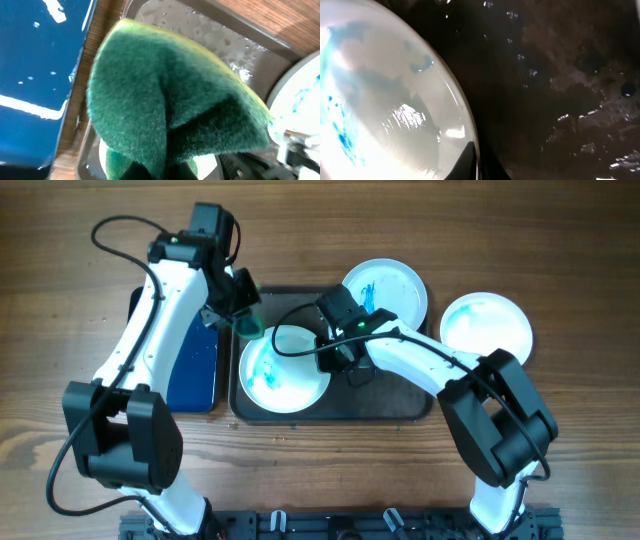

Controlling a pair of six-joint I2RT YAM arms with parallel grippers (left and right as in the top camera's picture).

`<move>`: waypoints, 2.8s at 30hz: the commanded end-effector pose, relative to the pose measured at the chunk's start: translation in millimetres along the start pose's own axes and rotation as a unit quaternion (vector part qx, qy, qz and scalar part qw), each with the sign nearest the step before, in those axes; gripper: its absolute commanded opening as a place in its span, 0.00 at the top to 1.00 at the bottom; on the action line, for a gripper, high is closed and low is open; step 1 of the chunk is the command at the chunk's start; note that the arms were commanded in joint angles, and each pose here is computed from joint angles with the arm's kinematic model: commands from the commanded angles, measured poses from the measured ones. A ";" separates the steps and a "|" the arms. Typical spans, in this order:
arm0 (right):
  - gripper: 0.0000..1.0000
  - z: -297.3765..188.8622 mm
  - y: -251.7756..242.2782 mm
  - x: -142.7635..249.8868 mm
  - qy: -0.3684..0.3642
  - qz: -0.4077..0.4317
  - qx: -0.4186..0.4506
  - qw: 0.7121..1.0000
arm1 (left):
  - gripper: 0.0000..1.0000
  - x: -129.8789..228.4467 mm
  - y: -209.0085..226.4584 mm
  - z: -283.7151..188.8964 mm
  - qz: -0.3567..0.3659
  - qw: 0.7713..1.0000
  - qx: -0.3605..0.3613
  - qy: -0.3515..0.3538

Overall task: Clean dirty plates on tray and stack at the side
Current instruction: 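Scrub the second plate with the sponge in the left gripper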

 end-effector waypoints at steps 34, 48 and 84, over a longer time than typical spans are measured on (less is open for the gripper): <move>0.96 6.7 -5.4 -2.7 0.011 0.036 -0.008 0.999 | 0.96 96.4 31.9 113.6 0.061 0.992 -0.048 0.099; 0.96 6.6 -4.9 -2.5 0.012 0.034 -0.011 0.999 | 0.96 21.8 49.5 84.3 -0.050 0.989 -0.123 -0.068; 0.96 6.6 -3.8 -3.1 0.011 0.031 -0.016 0.999 | 0.96 91.2 -1.6 107.6 0.122 0.988 0.031 0.085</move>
Point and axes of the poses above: each gripper's point midway between its finger pads, its own z axis out along the fingers, its own y axis along the line the jaws close on, x = y × z, the point moved 8 cm from there along -z, back along the fingers, and after that the axes turned 6 degrees about -z, right-handed, at the moved point
